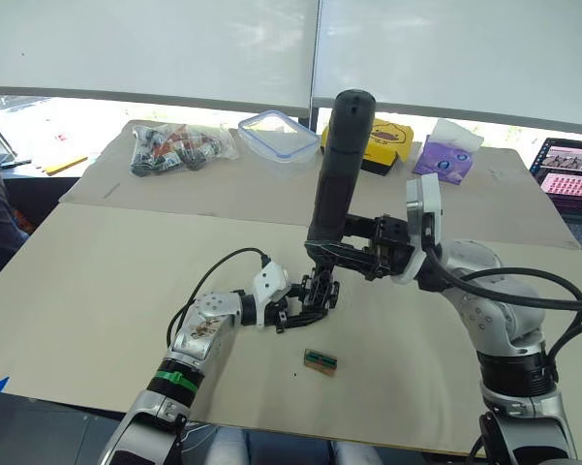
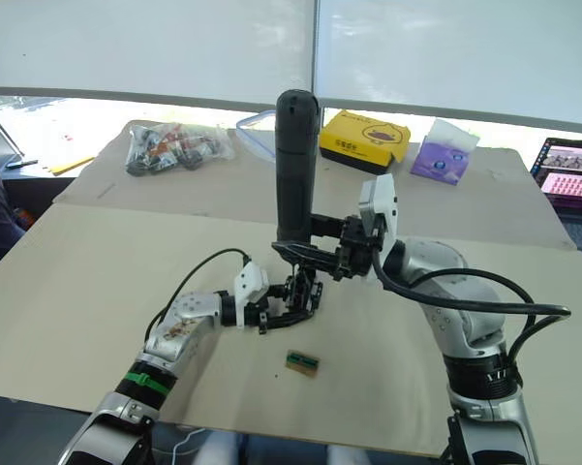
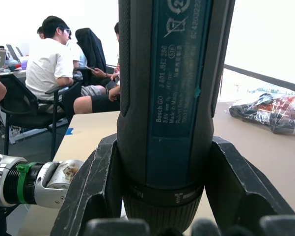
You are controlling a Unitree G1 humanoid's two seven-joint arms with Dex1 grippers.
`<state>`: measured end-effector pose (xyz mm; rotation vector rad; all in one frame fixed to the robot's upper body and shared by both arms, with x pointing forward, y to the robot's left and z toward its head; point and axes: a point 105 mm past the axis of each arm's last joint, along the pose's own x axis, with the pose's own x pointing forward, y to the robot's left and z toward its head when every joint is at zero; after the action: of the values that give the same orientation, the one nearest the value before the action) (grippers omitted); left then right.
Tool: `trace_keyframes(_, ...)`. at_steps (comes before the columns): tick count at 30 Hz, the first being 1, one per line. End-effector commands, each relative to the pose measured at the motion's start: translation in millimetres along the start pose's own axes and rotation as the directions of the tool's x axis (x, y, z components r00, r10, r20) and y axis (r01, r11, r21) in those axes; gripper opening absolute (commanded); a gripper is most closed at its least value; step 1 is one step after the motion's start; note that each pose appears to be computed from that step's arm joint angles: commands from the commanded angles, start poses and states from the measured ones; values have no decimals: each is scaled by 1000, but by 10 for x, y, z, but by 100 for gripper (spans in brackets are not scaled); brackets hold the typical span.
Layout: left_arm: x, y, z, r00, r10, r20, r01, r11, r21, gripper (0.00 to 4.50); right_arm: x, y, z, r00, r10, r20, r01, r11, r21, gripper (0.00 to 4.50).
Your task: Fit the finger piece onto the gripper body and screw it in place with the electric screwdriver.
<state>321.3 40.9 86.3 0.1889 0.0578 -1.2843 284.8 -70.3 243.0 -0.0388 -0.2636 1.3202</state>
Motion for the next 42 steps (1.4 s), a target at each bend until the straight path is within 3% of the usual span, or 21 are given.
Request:
trace_keyframes(1, 16, -44, -10, 1000, -24, -10, 24, 999, 21, 240, 17, 65, 70, 999, 28, 18, -28, 999, -33, 193)
trace_keyframes(26, 8, -41, -89, 1000, 0, -10, 0, 1000, 16, 240, 24, 104, -342, 987, -13, -162, 11, 1000, -10, 193)
trace_keyframes(42, 4, -35, -114, 1000, 3, -17, -3, 1000, 10, 240, 22, 88, -464, 981, -36, -189, 39, 999, 11, 193)
